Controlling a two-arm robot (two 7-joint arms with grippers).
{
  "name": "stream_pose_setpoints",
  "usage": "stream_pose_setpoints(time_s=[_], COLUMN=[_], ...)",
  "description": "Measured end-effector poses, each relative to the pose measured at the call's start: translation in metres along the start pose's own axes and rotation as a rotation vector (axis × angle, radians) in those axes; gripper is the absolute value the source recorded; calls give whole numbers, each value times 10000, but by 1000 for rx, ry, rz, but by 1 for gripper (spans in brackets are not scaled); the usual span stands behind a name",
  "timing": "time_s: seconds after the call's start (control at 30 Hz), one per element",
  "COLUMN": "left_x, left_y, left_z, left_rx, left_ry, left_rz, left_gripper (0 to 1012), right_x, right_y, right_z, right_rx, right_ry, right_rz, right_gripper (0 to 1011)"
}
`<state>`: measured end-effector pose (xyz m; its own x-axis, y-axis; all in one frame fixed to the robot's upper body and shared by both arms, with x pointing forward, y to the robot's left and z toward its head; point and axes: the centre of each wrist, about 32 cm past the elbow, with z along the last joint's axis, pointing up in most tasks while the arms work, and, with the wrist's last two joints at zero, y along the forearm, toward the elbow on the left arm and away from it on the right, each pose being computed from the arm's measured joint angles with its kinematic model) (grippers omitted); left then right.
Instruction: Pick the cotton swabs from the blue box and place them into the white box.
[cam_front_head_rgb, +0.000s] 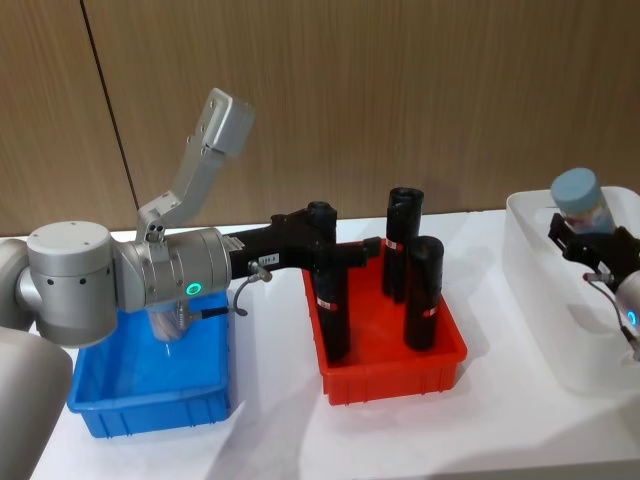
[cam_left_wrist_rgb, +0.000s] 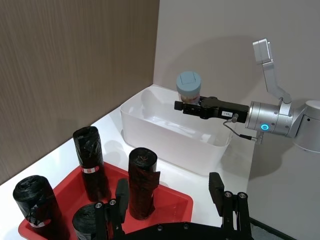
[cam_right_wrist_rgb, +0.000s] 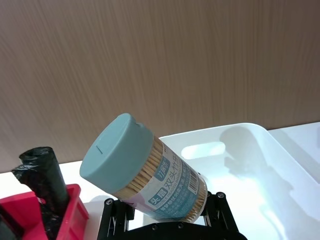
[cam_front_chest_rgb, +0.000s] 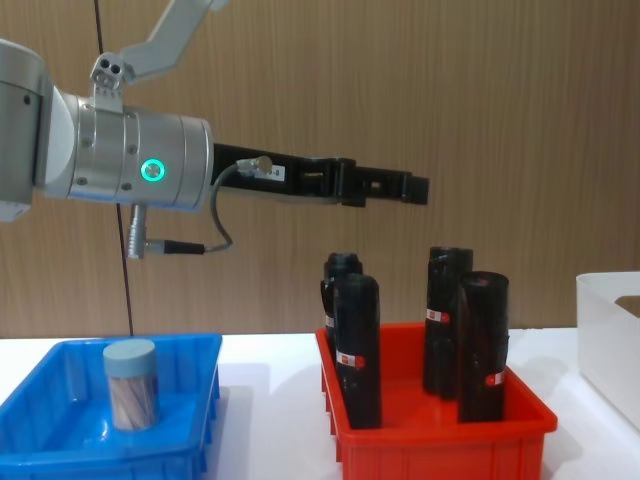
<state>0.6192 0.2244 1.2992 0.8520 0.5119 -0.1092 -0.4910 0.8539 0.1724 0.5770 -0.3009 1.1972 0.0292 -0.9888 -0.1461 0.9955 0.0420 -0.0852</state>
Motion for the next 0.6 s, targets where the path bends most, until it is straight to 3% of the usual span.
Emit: stream_pose_setpoints(time_s=[0.13,0.5,0.6], left_x=[0,0,0], left_y=[0,0,0], left_z=[0,0,0], left_rx=[0,0,0], left_ry=[0,0,0], left_rz=[0,0,0], left_gripper=[1004,1004,1004], right_x=[16,1,-5], right_y=[-4,-10,-13], right_z=[-1,6,10], right_rx=[-4,3,9], right_ry=[-6,-7,-6], right_rz=[-6,3,6], right_gripper=[662,967,1001])
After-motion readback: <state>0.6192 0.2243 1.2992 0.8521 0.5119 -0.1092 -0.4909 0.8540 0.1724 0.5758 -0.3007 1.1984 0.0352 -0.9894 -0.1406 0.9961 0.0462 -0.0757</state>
